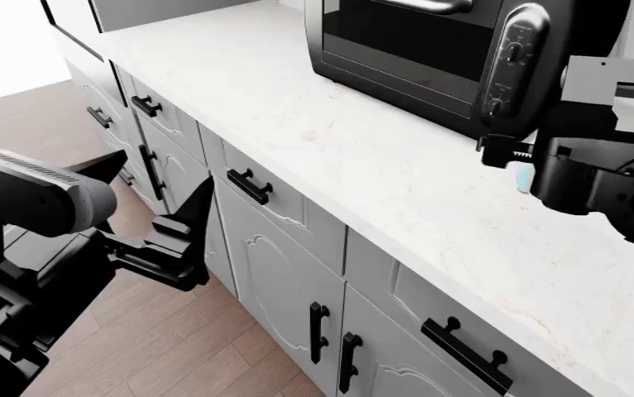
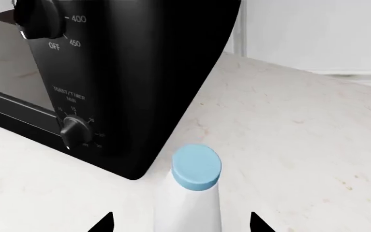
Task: Move the drinks to the dining counter.
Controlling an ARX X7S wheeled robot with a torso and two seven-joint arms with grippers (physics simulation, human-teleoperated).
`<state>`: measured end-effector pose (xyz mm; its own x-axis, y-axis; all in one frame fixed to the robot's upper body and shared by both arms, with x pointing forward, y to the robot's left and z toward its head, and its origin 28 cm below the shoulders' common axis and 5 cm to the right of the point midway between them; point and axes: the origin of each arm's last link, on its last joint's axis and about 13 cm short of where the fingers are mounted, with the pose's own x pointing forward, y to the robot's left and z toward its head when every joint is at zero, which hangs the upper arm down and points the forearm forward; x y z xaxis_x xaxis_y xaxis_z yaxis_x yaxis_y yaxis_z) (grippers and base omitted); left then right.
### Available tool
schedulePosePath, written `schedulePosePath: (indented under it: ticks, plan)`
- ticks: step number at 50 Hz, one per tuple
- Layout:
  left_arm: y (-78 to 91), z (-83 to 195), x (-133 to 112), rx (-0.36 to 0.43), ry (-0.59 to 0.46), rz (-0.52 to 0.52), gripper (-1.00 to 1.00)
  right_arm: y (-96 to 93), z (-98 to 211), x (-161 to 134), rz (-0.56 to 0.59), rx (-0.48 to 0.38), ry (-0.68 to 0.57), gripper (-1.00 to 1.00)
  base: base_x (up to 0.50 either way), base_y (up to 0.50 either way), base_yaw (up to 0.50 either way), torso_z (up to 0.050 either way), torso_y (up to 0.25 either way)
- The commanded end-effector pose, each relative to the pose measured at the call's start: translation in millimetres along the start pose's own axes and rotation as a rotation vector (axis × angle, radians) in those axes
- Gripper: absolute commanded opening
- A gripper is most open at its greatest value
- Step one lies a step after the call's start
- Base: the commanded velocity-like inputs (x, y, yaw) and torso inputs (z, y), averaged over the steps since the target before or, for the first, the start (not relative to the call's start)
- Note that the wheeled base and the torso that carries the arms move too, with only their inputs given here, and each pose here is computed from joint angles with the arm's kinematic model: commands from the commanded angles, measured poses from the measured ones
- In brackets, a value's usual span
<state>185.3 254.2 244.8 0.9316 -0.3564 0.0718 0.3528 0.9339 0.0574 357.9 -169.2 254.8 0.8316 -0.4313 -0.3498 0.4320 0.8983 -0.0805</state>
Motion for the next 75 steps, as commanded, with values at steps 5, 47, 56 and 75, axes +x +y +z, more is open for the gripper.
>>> schedulePosePath:
  ticks: [5, 47, 56, 75]
  plan:
    - [1.1, -0.4, -0.2, -0.001, 0.002, 0.005, 1.00, 3.5, -5.2, 21.2, -0.011, -0.029, 0.043, 1.00, 0.00, 0.00, 0.00, 0.000, 0.000]
    - [-1.0, 4.2, -6.3, -0.004, -0.016, 0.008, 1.00, 5.0, 13.3, -121.5, 0.378, -0.059, -0.468, -1.00, 0.00, 0.00, 0.00, 0.000, 0.000]
    - [0.6, 1.2, -7.0, -0.015, -0.022, 0.009, 1.00, 15.6, 19.1, -128.0, 0.425, -0.120, -0.475, -1.00, -0.24, -0.25, 0.00, 0.000, 0.000]
    - [0.8, -1.5, -6.8, -0.012, -0.011, 0.013, 1.00, 21.8, 12.0, -123.2, 0.421, -0.200, -0.517, -1.00, -0.38, -0.32, 0.09, 0.000, 0.000]
